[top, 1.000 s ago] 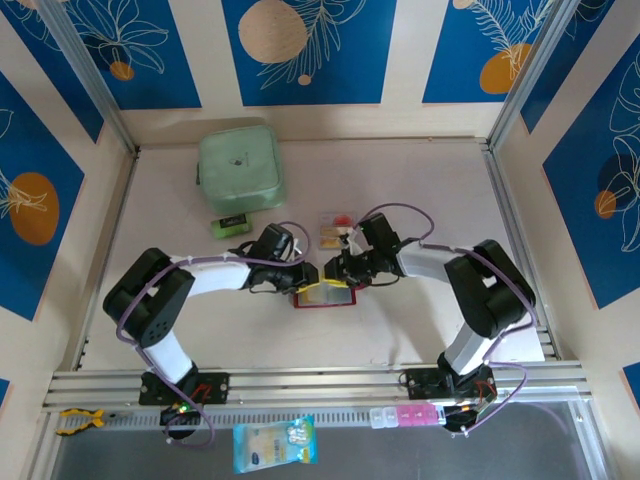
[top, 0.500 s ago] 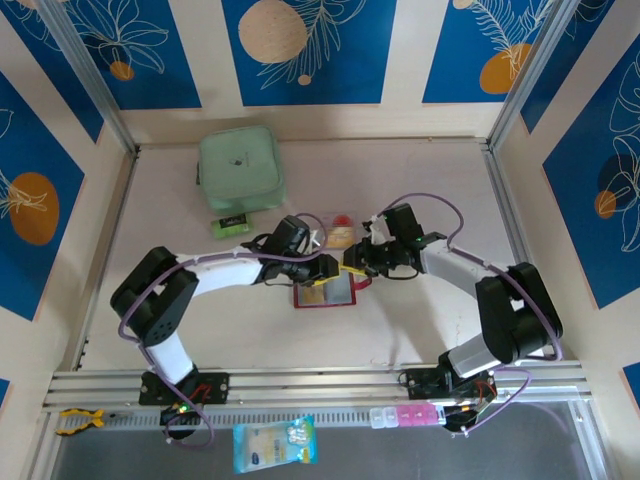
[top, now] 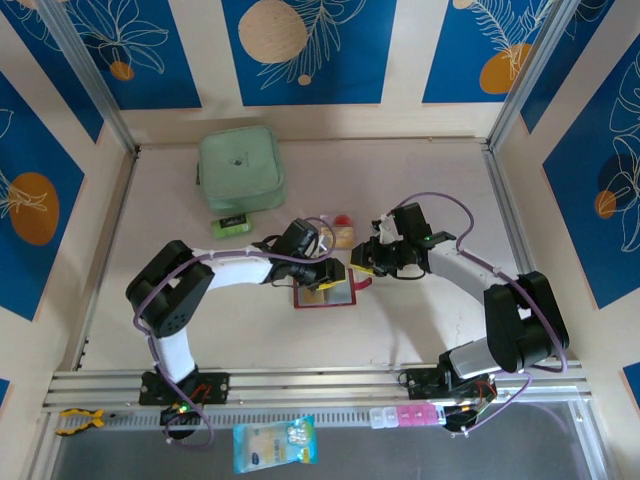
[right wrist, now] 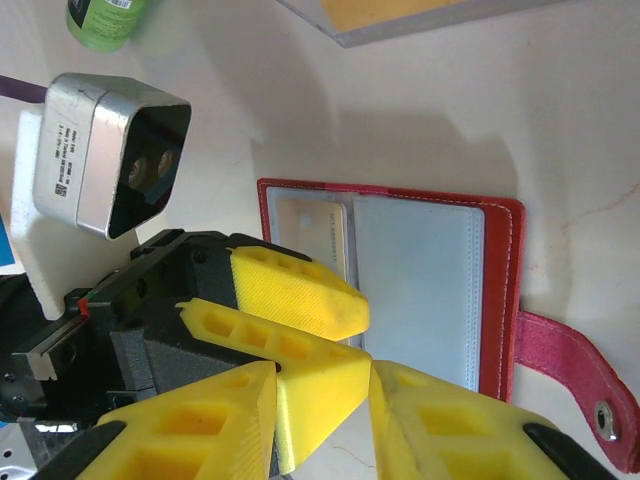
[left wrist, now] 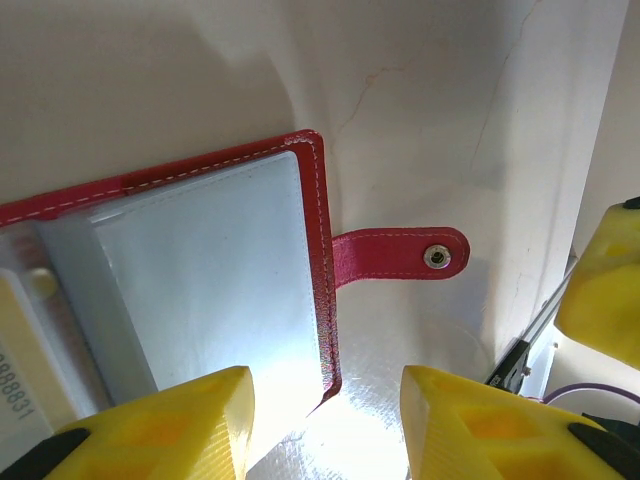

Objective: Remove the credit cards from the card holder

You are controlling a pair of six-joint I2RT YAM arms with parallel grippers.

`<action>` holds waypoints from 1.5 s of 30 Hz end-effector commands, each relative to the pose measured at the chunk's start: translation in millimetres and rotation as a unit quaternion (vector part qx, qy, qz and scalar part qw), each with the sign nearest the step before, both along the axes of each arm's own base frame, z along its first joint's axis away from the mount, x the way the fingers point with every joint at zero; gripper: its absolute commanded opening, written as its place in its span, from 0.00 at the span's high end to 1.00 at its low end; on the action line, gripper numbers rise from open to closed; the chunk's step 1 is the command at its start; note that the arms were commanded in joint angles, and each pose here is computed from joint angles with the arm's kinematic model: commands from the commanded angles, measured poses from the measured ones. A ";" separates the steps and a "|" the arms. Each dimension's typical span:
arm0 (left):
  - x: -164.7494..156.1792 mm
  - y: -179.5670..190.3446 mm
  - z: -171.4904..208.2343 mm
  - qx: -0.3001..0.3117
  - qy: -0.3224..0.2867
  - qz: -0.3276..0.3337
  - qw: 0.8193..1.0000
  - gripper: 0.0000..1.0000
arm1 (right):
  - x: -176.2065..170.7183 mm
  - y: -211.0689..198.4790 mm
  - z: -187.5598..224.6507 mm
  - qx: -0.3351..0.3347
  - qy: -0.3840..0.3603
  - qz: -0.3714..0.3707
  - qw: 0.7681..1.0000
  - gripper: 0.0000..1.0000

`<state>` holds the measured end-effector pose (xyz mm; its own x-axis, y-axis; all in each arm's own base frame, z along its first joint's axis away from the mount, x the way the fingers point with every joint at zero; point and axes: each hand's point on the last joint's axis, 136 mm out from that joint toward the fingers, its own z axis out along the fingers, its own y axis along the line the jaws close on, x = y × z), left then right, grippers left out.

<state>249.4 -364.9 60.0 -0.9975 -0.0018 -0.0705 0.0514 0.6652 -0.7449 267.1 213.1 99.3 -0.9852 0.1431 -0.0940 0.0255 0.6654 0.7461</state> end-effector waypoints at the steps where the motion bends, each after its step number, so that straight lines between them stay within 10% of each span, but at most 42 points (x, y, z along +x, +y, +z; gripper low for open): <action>1: 1.7 -7.7 10.0 -0.014 -0.008 -0.009 1.000 0.57 | -8.5 0.3 -1.6 -0.001 0.011 0.005 1.000 0.69; 26: -5.2 96.2 -5.3 0.046 -0.023 0.066 0.997 0.86 | -26.8 55.0 -47.0 -0.048 0.066 0.076 0.994 0.80; 45: 4.0 96.3 -3.5 0.076 -0.042 0.041 0.995 0.97 | -18.7 66.4 -44.2 -0.054 0.066 0.088 0.992 0.79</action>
